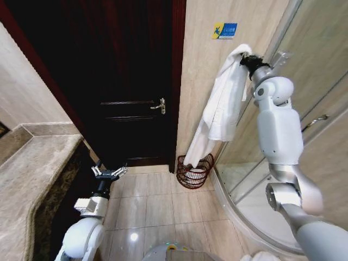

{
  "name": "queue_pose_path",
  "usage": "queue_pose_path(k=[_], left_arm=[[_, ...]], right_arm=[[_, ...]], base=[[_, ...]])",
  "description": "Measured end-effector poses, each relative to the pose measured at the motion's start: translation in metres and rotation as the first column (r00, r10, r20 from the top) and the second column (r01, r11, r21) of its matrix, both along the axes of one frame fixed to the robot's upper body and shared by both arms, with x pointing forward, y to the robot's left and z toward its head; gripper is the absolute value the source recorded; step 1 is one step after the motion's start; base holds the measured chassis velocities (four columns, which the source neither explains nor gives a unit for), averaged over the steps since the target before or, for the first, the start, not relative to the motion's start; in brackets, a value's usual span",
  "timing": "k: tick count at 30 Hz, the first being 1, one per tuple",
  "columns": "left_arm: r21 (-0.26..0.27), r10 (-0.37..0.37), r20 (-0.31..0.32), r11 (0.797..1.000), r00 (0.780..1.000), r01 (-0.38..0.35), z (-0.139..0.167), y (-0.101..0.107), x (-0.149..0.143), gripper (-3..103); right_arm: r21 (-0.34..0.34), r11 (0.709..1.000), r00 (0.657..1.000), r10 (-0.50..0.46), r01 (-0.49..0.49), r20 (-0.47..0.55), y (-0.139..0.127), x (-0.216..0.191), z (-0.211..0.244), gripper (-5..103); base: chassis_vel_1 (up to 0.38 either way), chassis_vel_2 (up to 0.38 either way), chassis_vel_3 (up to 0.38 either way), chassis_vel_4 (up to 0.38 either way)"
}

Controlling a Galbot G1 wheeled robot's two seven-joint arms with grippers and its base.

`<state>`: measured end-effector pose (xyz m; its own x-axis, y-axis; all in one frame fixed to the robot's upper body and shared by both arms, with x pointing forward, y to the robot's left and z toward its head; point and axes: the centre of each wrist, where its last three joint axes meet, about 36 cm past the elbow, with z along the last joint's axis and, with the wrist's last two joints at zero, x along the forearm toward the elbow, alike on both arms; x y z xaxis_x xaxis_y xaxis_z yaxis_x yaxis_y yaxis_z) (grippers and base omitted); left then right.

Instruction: Discard the used towel into the hamper.

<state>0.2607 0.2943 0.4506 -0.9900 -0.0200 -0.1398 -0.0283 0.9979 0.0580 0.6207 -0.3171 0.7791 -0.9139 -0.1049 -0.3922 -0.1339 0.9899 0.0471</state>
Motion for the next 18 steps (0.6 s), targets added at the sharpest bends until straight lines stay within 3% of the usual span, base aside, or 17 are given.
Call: queue_pose_path(k=[18], left_arm=[[-0.003, -0.01, -0.005, 1.0, 1.0, 0.01, -0.006, -0.005, 0.0, 100]], right_arm=[[0.002, 1.0, 1.0, -0.006, 0.006, -0.03, -0.008, -0.007, -0.023, 3]], base=[[0.0, 0.0, 0.0, 0.0]])
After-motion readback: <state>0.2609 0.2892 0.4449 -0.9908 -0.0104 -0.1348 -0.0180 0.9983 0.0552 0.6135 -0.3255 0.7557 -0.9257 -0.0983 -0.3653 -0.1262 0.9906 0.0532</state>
